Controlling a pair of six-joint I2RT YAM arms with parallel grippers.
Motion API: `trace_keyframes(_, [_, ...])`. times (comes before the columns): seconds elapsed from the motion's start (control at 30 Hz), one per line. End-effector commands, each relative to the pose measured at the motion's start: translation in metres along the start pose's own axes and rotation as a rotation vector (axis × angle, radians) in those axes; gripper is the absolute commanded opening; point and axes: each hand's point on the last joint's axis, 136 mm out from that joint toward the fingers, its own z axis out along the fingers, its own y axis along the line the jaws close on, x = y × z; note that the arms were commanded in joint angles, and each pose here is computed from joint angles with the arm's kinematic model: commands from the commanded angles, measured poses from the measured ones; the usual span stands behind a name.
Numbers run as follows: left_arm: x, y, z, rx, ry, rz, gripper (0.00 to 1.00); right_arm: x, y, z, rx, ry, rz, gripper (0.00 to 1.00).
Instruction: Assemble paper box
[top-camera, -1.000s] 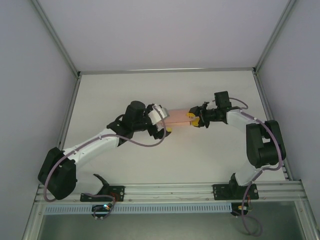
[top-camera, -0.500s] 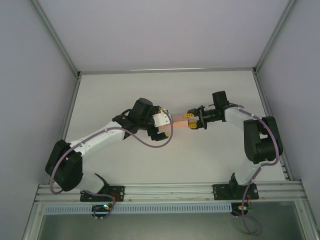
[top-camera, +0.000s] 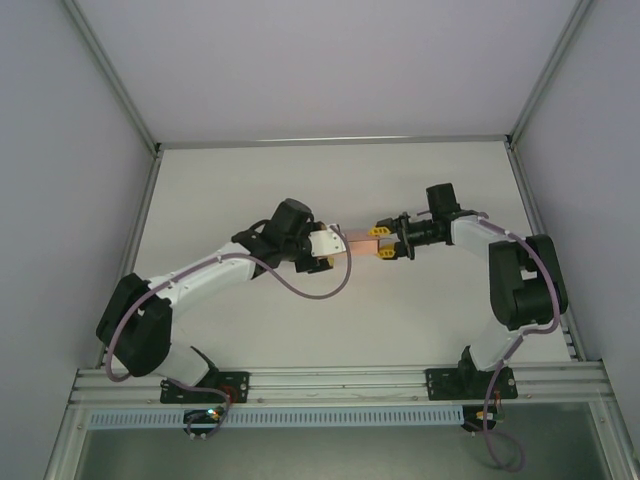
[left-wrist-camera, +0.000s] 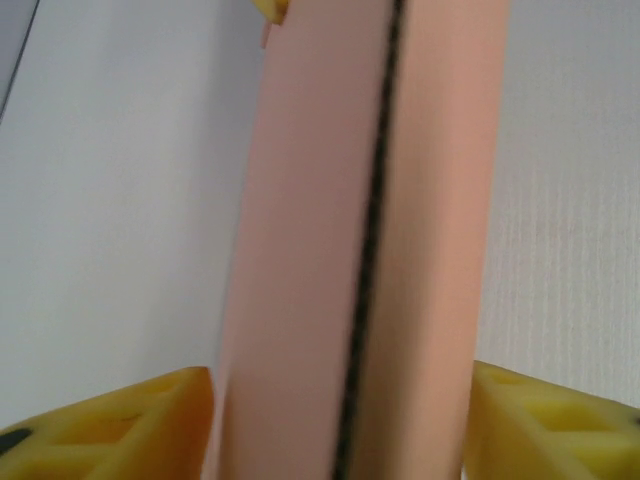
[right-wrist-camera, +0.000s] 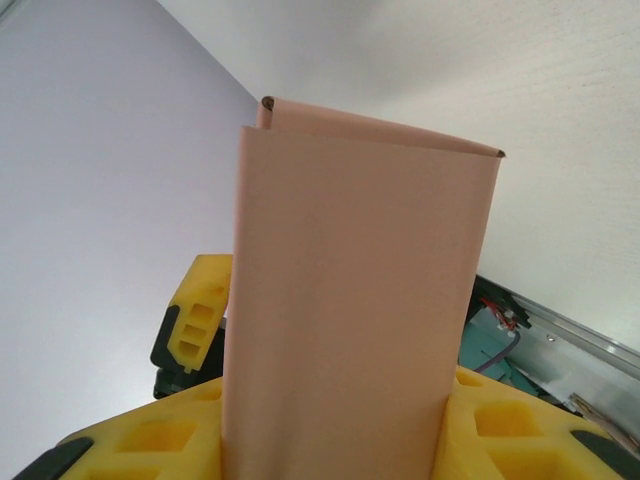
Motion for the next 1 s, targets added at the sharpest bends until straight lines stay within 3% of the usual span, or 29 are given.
trace_keyframes(0.0, [-0.009, 0.007, -0.003, -0.032, -0.007, 0.039, 0.54, 0.025, 0.009, -0.005, -0.025, 0.075, 0.002, 0.35])
trace_keyframes(0.1, [-0.009, 0.009, -0.001, -0.041, 0.001, 0.042, 0.45, 0.029, 0.012, -0.007, -0.029, 0.074, -0.012, 0.33])
trace_keyframes(0.23, [-0.009, 0.009, -0.001, -0.053, 0.007, 0.052, 0.43, 0.035, 0.016, -0.010, -0.037, 0.073, -0.031, 0.37])
trace_keyframes(0.43, [-0.011, 0.007, -0.004, -0.045, 0.012, 0.053, 0.37, 0.031, 0.017, -0.017, -0.035, 0.004, -0.075, 0.65])
trace_keyframes(0.5, [-0.007, 0.001, -0.005, -0.015, 0.028, 0.044, 0.36, 0.018, 0.022, -0.031, -0.056, -0.112, -0.141, 0.78])
trace_keyframes(0.57, [-0.003, -0.009, -0.007, 0.037, 0.047, 0.025, 0.35, -0.005, 0.028, -0.062, -0.082, -0.304, -0.216, 0.86])
trace_keyframes(0.6, [0.000, -0.018, -0.008, 0.088, 0.064, 0.019, 0.35, -0.019, 0.034, -0.084, -0.093, -0.430, -0.290, 0.99])
trace_keyframes(0.67, [0.007, -0.031, -0.010, 0.162, 0.102, -0.006, 0.35, -0.039, 0.040, -0.136, -0.022, -0.756, -0.508, 1.00])
trace_keyframes(0.73, [0.016, -0.043, -0.011, 0.237, 0.149, -0.036, 0.35, -0.039, 0.046, -0.166, 0.069, -0.969, -0.707, 1.00])
trace_keyframes(0.83, [0.027, -0.050, -0.006, 0.296, 0.222, -0.096, 0.35, -0.015, 0.068, -0.165, 0.002, -0.976, -0.984, 1.00])
trace_keyframes(0.97, [0.030, -0.058, -0.002, 0.400, 0.243, -0.159, 0.35, 0.025, 0.080, -0.135, 0.013, -0.758, -1.319, 1.00])
